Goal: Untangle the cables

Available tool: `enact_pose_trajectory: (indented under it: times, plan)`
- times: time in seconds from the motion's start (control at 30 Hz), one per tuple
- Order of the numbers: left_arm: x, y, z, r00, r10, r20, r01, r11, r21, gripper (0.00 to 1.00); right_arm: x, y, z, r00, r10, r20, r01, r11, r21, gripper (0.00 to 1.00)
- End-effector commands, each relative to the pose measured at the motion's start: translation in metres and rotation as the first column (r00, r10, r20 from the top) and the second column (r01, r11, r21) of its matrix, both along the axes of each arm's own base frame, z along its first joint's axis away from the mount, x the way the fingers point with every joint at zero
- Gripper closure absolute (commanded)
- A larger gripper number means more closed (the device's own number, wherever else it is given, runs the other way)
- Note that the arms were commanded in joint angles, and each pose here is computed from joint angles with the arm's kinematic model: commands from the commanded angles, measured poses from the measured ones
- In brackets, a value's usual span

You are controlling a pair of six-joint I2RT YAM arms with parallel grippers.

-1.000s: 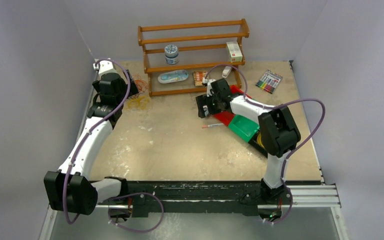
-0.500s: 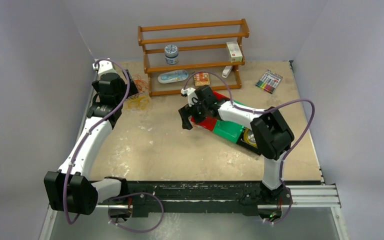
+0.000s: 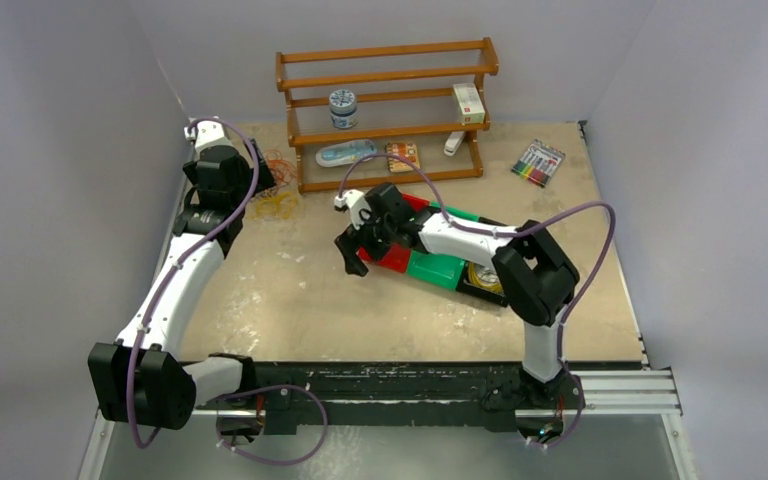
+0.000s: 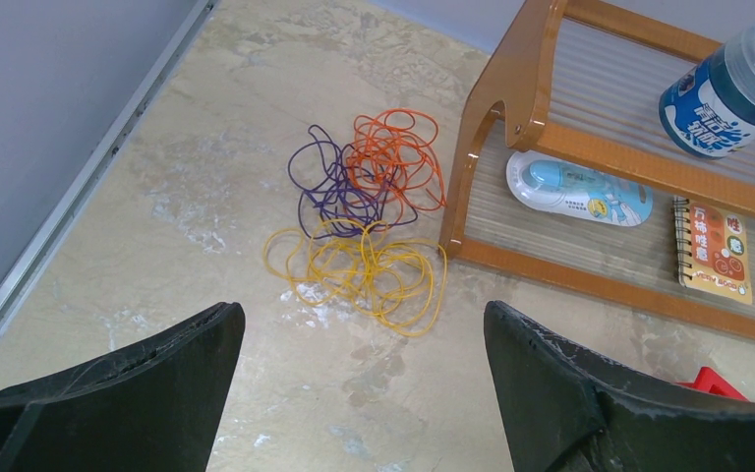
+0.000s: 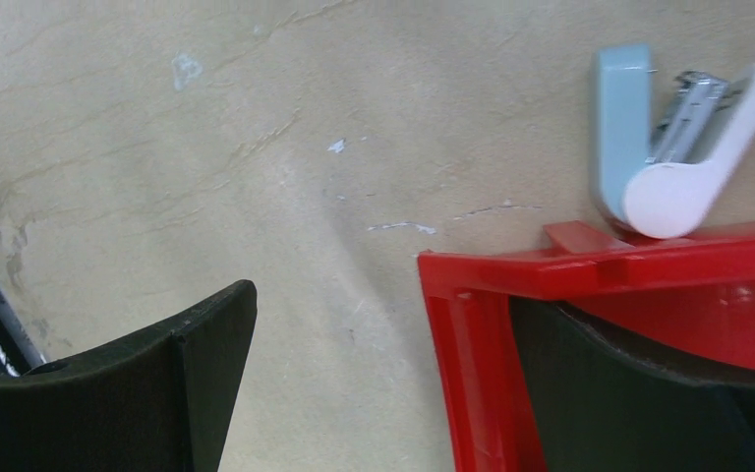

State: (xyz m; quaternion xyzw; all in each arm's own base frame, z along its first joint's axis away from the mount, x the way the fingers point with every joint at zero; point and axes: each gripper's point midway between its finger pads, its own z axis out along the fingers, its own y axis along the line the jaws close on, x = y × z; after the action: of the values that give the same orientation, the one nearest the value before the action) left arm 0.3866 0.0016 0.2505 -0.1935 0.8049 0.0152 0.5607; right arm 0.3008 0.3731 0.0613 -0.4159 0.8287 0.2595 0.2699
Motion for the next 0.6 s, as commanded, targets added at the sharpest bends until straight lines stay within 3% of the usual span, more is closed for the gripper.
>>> enact_pose_trajectory:
  times: [0.0,0.17,0.27,0.43,0.57]
  plan:
    - [0.002,0.006,0.019,0.998,0.023,0.054,-0.023,1.000,-0.003,0.09,0.029,-0.002,0.065,0.978,-0.126,0.164,0.111,0.989,0.097,0.01]
    - [0.002,0.006,0.019,0.998,0.024,0.052,-0.024,1.000,-0.003,0.09,0.049,-0.025,0.096,0.915,-0.316,0.250,0.290,0.947,0.138,0.01]
    - [0.002,0.006,0.019,0.998,0.023,0.052,-0.023,1.000,-0.004,0.09,0.059,-0.050,0.113,0.832,-0.479,0.281,0.442,0.877,0.187,0.01]
    - [0.002,0.006,0.018,0.998,0.024,0.050,-0.024,1.000,-0.006,0.09,0.074,-0.120,0.127,0.573,-0.794,0.203,0.757,0.608,0.241,0.01]
    - [0.003,0.006,0.016,0.999,0.021,0.047,-0.021,1.000,-0.008,0.09,0.073,-0.180,0.116,0.379,-0.921,0.091,0.892,0.390,0.230,0.01]
